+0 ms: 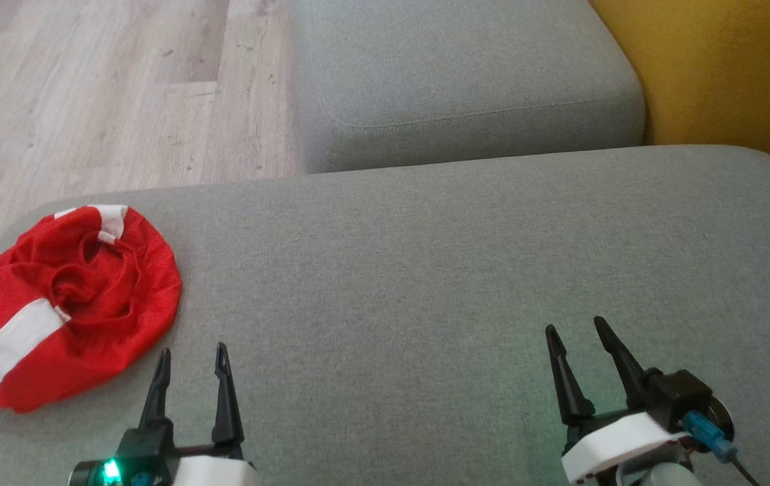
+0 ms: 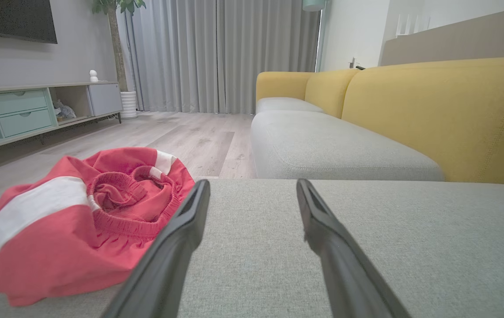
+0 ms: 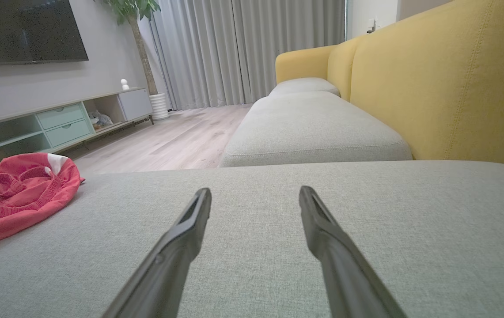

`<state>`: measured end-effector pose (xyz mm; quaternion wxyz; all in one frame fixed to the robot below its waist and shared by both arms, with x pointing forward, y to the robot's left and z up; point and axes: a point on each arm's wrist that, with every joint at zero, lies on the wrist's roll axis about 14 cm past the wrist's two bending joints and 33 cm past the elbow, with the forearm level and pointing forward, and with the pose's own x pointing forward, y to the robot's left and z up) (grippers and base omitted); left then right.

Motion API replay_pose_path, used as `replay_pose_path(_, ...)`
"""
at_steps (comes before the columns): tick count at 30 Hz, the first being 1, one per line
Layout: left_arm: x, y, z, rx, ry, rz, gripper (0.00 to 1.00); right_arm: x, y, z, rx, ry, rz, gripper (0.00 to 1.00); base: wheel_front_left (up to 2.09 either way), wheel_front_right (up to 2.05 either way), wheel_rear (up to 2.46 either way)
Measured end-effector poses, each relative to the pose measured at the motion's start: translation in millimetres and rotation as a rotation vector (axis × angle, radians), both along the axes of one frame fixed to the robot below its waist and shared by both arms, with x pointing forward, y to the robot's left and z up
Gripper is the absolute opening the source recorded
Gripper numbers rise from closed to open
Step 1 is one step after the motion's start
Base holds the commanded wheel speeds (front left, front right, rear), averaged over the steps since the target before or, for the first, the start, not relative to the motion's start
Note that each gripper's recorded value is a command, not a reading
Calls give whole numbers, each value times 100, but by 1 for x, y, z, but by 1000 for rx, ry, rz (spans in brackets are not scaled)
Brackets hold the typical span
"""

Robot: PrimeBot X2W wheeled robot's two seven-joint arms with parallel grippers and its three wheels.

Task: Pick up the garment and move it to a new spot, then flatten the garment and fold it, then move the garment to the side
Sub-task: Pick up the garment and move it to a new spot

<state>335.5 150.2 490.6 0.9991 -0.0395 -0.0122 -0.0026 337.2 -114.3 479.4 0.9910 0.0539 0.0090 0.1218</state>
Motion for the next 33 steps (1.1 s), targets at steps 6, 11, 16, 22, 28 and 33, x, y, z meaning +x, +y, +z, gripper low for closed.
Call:
replay_pose_path(6, 0, 0, -4, 2, 12, -2, 100, 0, -1, -1, 7, 3, -5, 100, 0, 0, 0)
replay_pose_path(11, -1, 0, -5, 2, 16, -1, 100, 0, -1, -1, 7, 6, -4, 100, 0, 0, 0)
replay_pose_path(16, -4, 4, -10, 11, 29, 12, 100, 1, 0, -1, 7, 7, 1, 100, 0, 0, 0)
replay_pose_path(22, -8, 25, -10, 21, 29, 74, 100, 6, 14, -3, 5, 14, 44, 100, 0, 0, 0)
replay_pose_path(28, -22, 54, -9, 28, 23, 165, 100, 13, 42, -4, 2, 21, 131, 100, 0, 0, 0)
replay_pose_path(33, -43, 86, -4, 27, 6, 295, 100, 21, 73, -4, 4, 26, 222, 100, 0, 0, 0)
